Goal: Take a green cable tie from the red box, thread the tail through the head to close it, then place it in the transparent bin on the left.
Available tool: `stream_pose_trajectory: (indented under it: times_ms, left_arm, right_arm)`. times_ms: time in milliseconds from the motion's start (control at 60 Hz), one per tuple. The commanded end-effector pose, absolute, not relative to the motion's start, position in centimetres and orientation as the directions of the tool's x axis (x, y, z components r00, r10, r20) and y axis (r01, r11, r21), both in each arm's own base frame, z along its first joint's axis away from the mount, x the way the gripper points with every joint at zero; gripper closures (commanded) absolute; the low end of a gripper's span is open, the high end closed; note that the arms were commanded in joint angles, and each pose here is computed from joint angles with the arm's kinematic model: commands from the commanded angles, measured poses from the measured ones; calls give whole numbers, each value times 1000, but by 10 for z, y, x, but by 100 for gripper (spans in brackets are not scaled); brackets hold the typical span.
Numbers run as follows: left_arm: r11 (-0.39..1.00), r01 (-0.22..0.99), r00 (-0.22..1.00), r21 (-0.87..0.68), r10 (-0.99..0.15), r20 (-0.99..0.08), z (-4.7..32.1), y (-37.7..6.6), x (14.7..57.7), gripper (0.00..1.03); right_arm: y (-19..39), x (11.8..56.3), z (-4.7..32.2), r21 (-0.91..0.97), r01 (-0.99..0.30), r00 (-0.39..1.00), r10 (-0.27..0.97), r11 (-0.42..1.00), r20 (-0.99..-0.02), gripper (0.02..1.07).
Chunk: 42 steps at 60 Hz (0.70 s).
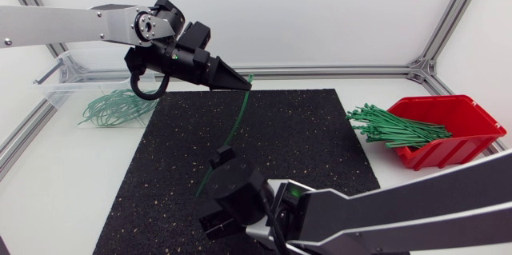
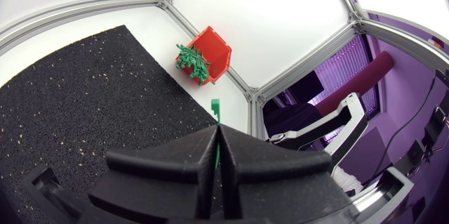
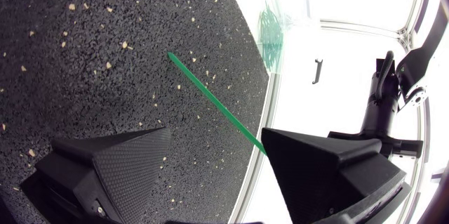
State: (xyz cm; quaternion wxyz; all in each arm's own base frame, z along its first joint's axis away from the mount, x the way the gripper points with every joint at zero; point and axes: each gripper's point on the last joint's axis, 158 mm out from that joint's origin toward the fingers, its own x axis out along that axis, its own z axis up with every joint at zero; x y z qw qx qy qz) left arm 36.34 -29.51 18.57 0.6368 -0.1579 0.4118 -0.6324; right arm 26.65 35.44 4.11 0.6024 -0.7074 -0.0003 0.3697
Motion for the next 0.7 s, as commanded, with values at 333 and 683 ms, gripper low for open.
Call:
stream_pose_trajectory:
  times_ms: [333,683]
  left_arm:
    - [158,623,-157,-766,-934,-321,183,-290,363,100]
    - [175,603,-146,-779,-935,-323,171,-285,378,100]
  right_arm:
    - [372,284,21,-877,-344,754,458,-335,-470,13]
    - [374,281,26,-882,-327,757,466,-338,-459,44]
